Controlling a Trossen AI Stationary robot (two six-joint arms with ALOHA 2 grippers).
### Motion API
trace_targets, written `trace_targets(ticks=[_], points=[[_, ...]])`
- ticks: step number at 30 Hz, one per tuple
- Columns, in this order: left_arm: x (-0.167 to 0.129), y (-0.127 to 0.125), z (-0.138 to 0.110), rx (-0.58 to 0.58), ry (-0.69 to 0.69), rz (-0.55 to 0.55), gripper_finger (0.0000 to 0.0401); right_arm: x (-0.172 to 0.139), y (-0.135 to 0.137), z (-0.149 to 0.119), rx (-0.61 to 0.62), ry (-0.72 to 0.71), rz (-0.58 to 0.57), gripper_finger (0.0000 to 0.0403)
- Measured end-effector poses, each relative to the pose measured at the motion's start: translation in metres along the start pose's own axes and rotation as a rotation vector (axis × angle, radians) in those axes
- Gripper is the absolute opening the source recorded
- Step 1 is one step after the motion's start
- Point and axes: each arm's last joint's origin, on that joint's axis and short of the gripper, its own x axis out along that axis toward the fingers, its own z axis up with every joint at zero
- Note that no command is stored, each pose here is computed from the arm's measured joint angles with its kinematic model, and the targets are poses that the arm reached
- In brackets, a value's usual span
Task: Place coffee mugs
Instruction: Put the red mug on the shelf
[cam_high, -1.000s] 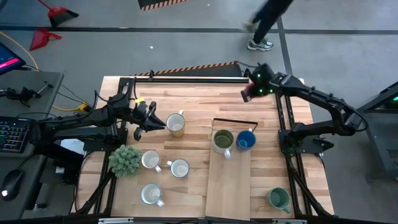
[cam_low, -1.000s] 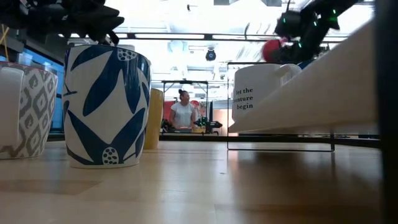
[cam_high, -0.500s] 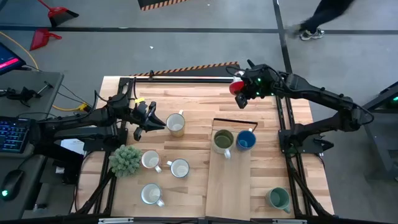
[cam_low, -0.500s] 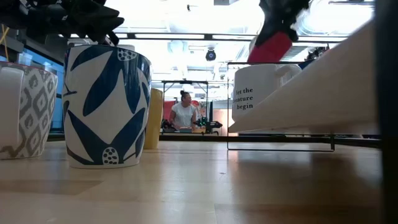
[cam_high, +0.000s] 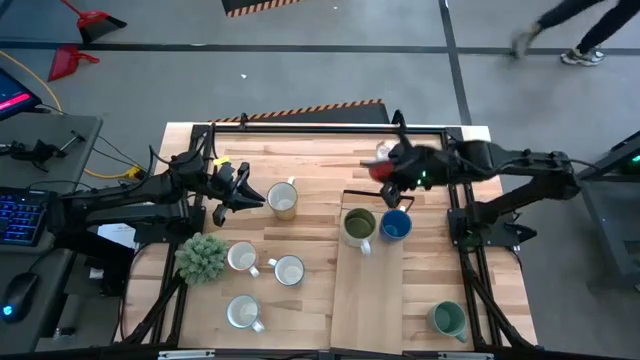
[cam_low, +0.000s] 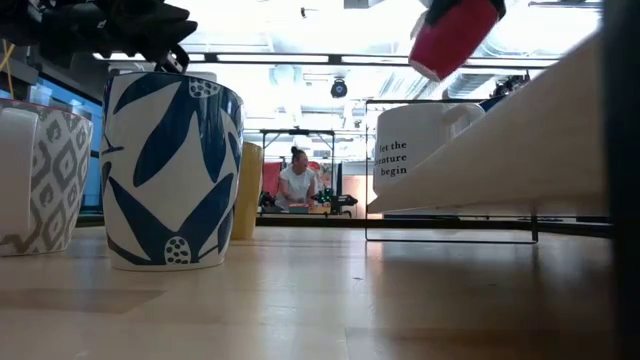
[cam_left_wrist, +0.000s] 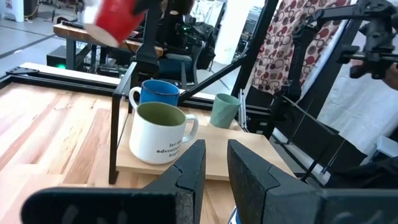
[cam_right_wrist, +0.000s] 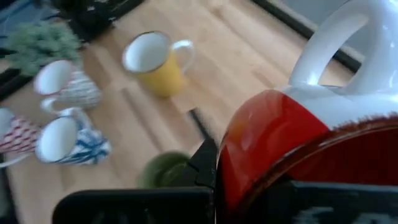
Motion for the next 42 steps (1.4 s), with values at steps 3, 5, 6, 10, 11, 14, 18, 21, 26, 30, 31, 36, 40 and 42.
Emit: trace_targets(ticks=[3, 5, 6, 10, 11, 14, 18, 21, 26, 30, 31, 36, 40, 42], points=[[0.000, 0.000, 0.000, 0.000, 0.000, 0.000, 0.0057, -0.002, 0.016, -0.011, 0.012, 0.006, 0.021, 0.0000], [0.000, 0.000, 0.000, 0.001, -0.001, 0.000, 0.0057, -0.005, 0.026, -0.016, 0.018, -0.013, 0.038, 0.0000], [0.000, 0.000, 0.000, 0.000, 0.000, 0.000, 0.0057, -0.007, 0.031, -0.019, 0.020, -0.022, 0.054, 0.0000], [0.000, 0.000, 0.000, 0.000, 0.000, 0.000, 0.0057, -0.012, 0.051, -0.027, 0.038, -0.057, 0.139, 0.0000], [0.000, 0.000, 0.000, 0.000, 0.000, 0.000, 0.0057, -0.013, 0.057, -0.029, 0.034, -0.066, 0.166, 0.0000], [0.000, 0.000, 0.000, 0.000, 0.000, 0.000, 0.0057, -0.011, 0.074, -0.035, -0.018, -0.065, 0.239, 0.0000], [0.000, 0.000, 0.000, 0.000, 0.000, 0.000, 0.0057, 0.002, 0.101, -0.052, -0.152, -0.006, 0.311, 0.0000], [0.000, 0.000, 0.000, 0.013, 0.000, 0.000, 0.0057, 0.014, 0.118, -0.065, -0.239, 0.028, 0.337, 0.0000], [0.000, 0.000, 0.000, 0.034, -0.002, -0.001, 0.0057, 0.030, 0.137, -0.078, -0.257, 0.091, 0.323, 0.0000], [0.000, 0.000, 0.000, 0.039, -0.002, -0.001, 0.0057, 0.038, 0.151, -0.084, -0.274, 0.142, 0.311, 0.0000], [0.000, 0.000, 0.000, 0.044, -0.002, -0.001, 0.0057, 0.039, 0.153, -0.085, -0.282, 0.160, 0.306, 0.0000], [0.000, 0.000, 0.000, 0.053, -0.002, -0.001, 0.0057, 0.047, 0.162, -0.089, -0.279, 0.292, 0.273, 0.0000], [0.000, 0.000, 0.000, 0.072, -0.003, -0.001, 0.0057, 0.060, 0.168, -0.096, -0.290, 0.347, 0.243, 0.0000], [0.000, 0.000, 0.000, 0.072, -0.003, -0.001, 0.0057, 0.066, 0.170, -0.100, -0.293, 0.364, 0.229, 0.0000]])
